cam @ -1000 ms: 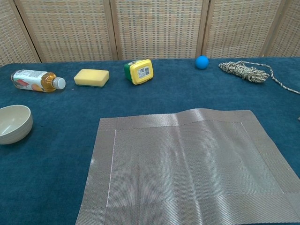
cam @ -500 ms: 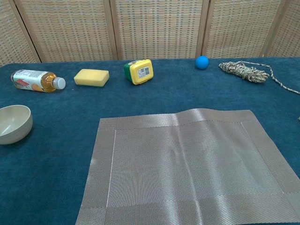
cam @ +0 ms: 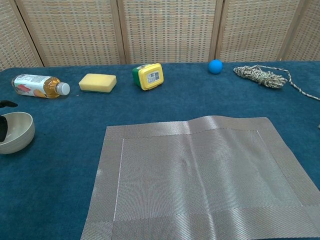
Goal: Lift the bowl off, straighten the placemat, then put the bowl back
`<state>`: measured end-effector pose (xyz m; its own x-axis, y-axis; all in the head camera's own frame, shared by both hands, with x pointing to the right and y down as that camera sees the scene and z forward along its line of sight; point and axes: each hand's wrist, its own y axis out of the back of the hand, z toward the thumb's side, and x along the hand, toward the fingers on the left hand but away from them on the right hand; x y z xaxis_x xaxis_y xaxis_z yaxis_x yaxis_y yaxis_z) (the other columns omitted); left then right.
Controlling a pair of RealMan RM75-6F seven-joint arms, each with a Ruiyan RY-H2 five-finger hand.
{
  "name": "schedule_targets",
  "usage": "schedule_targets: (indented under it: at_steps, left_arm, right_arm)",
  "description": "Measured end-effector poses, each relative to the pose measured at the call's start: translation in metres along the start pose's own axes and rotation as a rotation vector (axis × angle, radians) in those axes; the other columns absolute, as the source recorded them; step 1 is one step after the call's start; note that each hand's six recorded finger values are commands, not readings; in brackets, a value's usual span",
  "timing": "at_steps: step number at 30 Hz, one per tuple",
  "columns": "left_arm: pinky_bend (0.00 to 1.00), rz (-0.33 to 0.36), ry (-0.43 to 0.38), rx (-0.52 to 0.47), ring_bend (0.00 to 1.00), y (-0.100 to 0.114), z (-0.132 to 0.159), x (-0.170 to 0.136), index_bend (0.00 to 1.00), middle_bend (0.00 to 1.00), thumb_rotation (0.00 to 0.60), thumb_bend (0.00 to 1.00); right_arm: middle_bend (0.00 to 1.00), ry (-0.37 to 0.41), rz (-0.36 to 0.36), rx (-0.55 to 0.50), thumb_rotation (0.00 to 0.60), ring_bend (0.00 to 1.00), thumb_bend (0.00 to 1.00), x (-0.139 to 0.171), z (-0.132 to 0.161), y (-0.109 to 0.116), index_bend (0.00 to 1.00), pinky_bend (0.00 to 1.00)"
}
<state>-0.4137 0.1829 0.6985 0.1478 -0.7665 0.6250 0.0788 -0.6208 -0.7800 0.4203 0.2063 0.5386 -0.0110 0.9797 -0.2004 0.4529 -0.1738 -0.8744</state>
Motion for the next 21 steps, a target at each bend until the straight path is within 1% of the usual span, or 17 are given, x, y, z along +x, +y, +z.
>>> schedule_targets:
  at_steps: [6, 11, 14, 18, 21]
  left_arm:
    - [0.00, -0.006, -0.001, 0.013, 0.00, -0.0047, 0.0040, 0.0045, 0.56, 0.00, 0.600, 0.29]
    - [0.00, -0.009, 0.002, 0.013, 0.00, -0.0070, 0.0046, 0.0060, 0.59, 0.00, 0.600, 0.40]
    - [0.00, -0.014, 0.006, 0.009, 0.00, -0.0093, 0.0039, 0.0069, 0.63, 0.00, 0.600, 0.47]
    - [0.00, -0.014, 0.007, 0.008, 0.00, -0.0102, 0.0030, 0.0070, 0.65, 0.00, 0.600, 0.49]
    - [0.00, 0.002, -0.007, 0.011, 0.00, -0.0060, 0.0059, 0.0062, 0.65, 0.00, 0.600, 0.49]
  right_arm:
    - [0.00, 0.002, -0.001, -0.003, 0.600, 0.00, 0.26, 0.0001, 0.0004, 0.0008, 0.07, 0.00]
    - [0.00, 0.005, -0.002, -0.004, 0.600, 0.00, 0.26, 0.0002, 0.0011, 0.0009, 0.07, 0.00]
    - [0.00, 0.006, -0.002, -0.005, 0.600, 0.00, 0.26, 0.0005, 0.0015, 0.0010, 0.07, 0.00]
    - [0.00, 0.006, -0.004, -0.009, 0.600, 0.00, 0.26, 0.0005, 0.0013, 0.0017, 0.07, 0.00]
    - [0.00, 0.006, -0.005, -0.010, 0.600, 0.00, 0.26, 0.0004, 0.0014, 0.0019, 0.07, 0.00]
